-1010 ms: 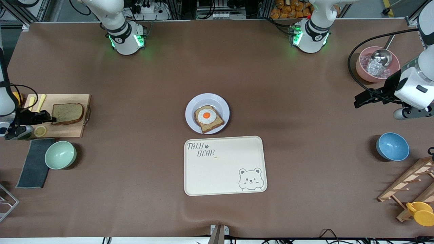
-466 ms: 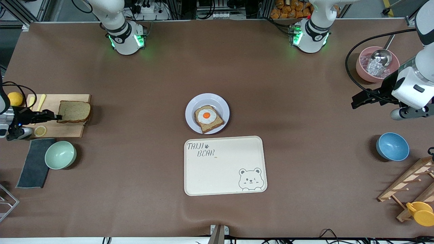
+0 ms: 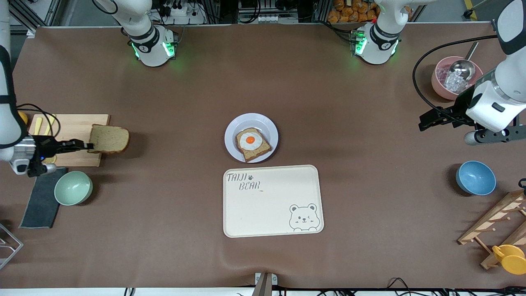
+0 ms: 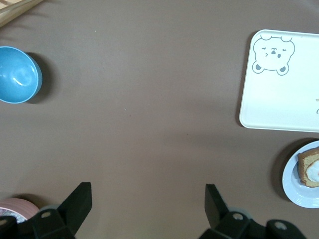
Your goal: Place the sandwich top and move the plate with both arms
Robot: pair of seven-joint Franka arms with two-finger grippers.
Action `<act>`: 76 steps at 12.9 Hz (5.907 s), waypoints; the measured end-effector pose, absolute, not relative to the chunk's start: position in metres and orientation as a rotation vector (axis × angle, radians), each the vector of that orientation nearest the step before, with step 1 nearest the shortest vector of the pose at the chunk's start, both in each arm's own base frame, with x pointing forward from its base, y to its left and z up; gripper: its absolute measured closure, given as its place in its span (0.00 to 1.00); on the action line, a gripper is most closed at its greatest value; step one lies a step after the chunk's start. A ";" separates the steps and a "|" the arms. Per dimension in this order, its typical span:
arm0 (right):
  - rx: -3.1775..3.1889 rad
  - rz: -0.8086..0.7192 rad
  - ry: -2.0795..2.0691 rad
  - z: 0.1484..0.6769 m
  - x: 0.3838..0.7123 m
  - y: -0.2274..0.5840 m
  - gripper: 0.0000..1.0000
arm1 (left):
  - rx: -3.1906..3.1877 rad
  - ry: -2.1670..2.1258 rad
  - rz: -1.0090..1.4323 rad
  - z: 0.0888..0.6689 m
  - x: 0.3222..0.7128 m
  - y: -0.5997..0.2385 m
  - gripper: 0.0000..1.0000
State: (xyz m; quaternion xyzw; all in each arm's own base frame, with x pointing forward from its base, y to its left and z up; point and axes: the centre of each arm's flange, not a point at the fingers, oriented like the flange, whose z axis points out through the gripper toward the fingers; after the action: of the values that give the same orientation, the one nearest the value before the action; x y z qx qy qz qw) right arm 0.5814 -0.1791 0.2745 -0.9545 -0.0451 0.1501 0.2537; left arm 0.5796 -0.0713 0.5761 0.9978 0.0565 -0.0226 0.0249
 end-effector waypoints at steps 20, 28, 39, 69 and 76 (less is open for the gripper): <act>-2.653 0.469 -0.024 0.328 0.594 0.156 0.94 | 3.091 0.112 -0.175 0.560 0.577 -0.052 0.00; -2.647 0.467 -0.115 0.317 0.551 0.231 0.94 | 3.081 0.096 -0.220 0.536 0.586 -0.031 0.00; -2.637 0.201 -0.041 0.270 0.527 0.336 0.94 | 3.181 -0.028 -0.108 0.561 0.580 -0.064 0.00; -2.630 0.296 0.048 0.281 0.561 0.297 0.19 | 2.422 0.460 -0.365 0.222 0.504 -0.280 0.00; -2.737 0.403 0.120 0.327 0.605 0.169 0.00 | 2.311 0.248 -0.272 0.159 0.470 -0.309 0.11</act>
State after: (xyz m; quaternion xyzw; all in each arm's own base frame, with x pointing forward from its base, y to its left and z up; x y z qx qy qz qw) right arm 0.6046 0.1692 0.3265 -0.9713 0.0426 0.1430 0.1853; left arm 0.4703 -0.3089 0.1586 0.9094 0.0977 -0.1068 0.3900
